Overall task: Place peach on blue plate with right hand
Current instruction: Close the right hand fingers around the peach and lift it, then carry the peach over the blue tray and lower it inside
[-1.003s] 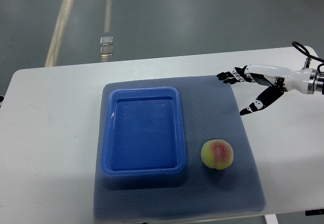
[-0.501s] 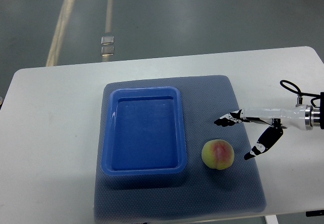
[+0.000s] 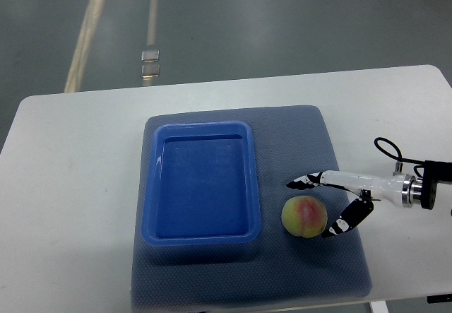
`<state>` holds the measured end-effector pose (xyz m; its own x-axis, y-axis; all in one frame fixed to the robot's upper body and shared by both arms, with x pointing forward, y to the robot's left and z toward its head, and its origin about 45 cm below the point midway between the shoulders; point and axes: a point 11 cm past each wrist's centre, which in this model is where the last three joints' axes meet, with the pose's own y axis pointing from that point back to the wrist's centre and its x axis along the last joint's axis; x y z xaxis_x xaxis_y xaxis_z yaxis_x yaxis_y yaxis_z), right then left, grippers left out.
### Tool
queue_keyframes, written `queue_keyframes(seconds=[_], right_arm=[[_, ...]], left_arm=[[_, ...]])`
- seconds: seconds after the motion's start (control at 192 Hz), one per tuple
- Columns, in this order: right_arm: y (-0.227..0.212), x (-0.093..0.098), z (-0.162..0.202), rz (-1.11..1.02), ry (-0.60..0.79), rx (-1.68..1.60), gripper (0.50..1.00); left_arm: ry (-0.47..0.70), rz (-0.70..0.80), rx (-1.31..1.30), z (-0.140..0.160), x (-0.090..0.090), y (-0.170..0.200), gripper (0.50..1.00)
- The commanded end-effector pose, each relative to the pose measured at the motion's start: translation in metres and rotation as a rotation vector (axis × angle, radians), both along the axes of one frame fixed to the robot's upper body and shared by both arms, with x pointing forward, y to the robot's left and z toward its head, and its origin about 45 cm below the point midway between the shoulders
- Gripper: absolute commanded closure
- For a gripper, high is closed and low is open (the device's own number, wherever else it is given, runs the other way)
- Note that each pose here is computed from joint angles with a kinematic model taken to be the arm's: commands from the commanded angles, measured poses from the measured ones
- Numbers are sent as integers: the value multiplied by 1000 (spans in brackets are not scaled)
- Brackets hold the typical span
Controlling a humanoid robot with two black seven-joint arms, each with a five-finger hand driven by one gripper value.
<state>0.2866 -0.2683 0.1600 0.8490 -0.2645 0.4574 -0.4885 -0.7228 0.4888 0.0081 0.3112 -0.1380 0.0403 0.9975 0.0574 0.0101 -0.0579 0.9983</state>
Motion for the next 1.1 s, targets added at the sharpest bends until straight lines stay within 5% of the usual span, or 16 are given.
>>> queue_keyframes(seconds=[0.0,0.063,0.068,0.073,0.151,0.198,0.204,0.225,0.428,0.48,0.496,0.569,0.574,0.606,0.982,1.097], right_arm=[[2,-3,-5,-1,-5,-2,672],[2,-3,-5,-2,-5,-4,681],[3,-4,-7,-2,-11,-6,774],[3,-4,-7,-3,-11,-6,799],[3,-3,-7,0,-20,-14,922],[3,-3,-7,0,-20,-14,922],[2,-1,-5,-5,-29,-10,981],[3,0,-3,-4,-34,-7,997],[-9,47,78,-10,-161,27,1000],[-9,47,78,-10,-161,27,1000],[-4,63,110,-8,-193,71,1000],[0,69,120,-2,-210,83,1000],[7,81,143,6,-257,105,1000],[10,86,149,8,-271,102,1000],[122,123,75,112,-174,49,1000],[153,121,52,143,-156,27,1000]], left_arm=[[0,0,0,0,0,0,500],[0,0,0,0,0,0,500],[-1,2,0,0,0,0,500],[-1,2,0,0,0,0,500],[-1,2,2,0,0,1,500],[-1,2,2,0,0,1,500],[-1,2,2,0,0,1,500],[-1,2,2,0,0,1,500],[0,0,2,0,0,1,500],[0,0,2,0,0,1,500],[-1,2,2,0,0,1,500],[-1,2,2,0,0,1,500],[-1,2,2,0,0,1,500],[-1,2,2,0,0,1,500],[-1,2,0,0,0,0,500],[-1,2,2,0,0,1,500]])
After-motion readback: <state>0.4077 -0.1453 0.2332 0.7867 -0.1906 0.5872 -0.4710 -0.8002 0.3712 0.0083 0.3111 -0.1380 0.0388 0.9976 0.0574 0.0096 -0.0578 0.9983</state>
